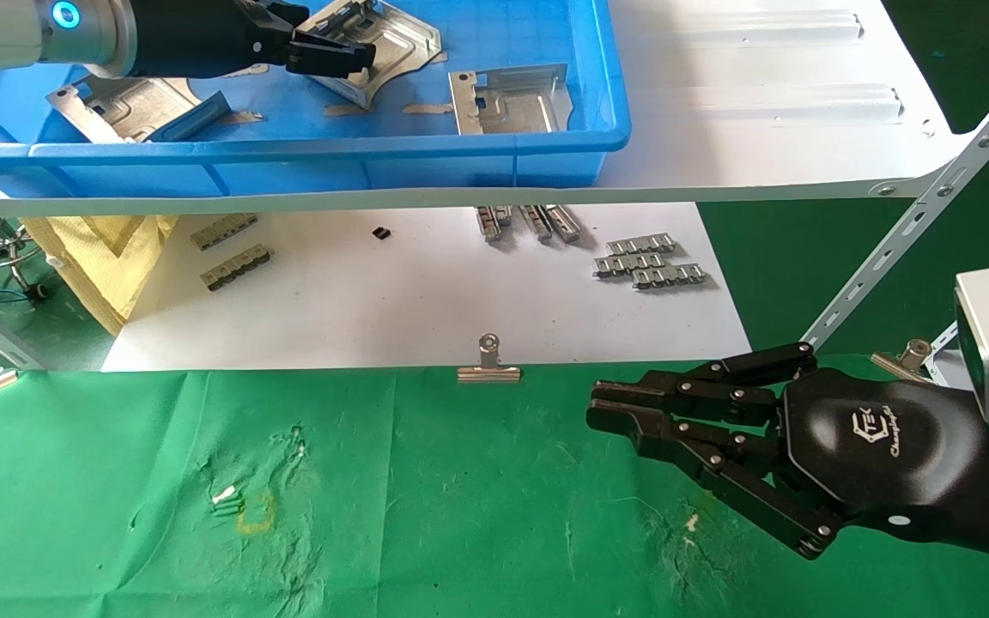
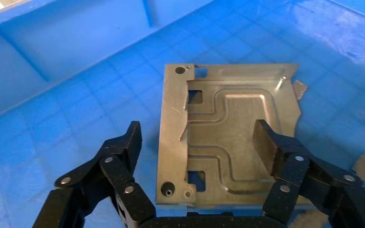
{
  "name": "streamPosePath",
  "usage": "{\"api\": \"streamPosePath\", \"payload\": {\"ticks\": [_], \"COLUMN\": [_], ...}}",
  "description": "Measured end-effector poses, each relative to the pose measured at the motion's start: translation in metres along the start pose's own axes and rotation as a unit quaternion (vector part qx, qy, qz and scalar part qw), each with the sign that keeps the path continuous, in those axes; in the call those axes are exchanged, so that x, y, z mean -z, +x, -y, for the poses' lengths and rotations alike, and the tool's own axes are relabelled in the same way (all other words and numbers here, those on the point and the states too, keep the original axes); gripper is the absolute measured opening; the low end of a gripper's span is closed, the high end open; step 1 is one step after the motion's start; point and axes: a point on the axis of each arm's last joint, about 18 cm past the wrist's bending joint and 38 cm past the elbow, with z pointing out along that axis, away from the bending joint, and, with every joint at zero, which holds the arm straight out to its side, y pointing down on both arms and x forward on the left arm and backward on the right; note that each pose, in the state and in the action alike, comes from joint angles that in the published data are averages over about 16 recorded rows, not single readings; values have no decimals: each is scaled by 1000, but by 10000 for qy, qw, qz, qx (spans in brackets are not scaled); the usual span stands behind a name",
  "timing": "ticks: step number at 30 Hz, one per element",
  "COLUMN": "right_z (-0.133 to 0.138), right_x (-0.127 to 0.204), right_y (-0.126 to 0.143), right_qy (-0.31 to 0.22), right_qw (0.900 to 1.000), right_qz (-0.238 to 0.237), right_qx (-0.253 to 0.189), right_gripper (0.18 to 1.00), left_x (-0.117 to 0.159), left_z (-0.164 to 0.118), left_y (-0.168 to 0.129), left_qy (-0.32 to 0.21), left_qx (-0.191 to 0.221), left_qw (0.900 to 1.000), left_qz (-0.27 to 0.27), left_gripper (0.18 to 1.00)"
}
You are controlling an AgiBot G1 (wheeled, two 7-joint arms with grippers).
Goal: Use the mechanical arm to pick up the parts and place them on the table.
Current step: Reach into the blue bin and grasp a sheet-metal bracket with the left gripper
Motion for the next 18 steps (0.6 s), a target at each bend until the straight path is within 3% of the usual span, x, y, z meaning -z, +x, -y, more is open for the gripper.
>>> {"api": "streamPosePath", "payload": {"ticks": [8,18], "right_z": [0,0], "right_x": [0,0], "right_y": [0,0], "right_qy": [0,0], "right_qw": [10000,10000], "right_qz": [0,0], "right_qx": [0,0], "right_gripper": [312,504], "left_x": [2,2], "left_z": [-1,0], "left_y": [-3,-8], "left_qy": [32,104], "left_qx": [-40,-112], "left_qw": [10000,9997], "left_qz": [8,165], "left_gripper": [782,538]}}
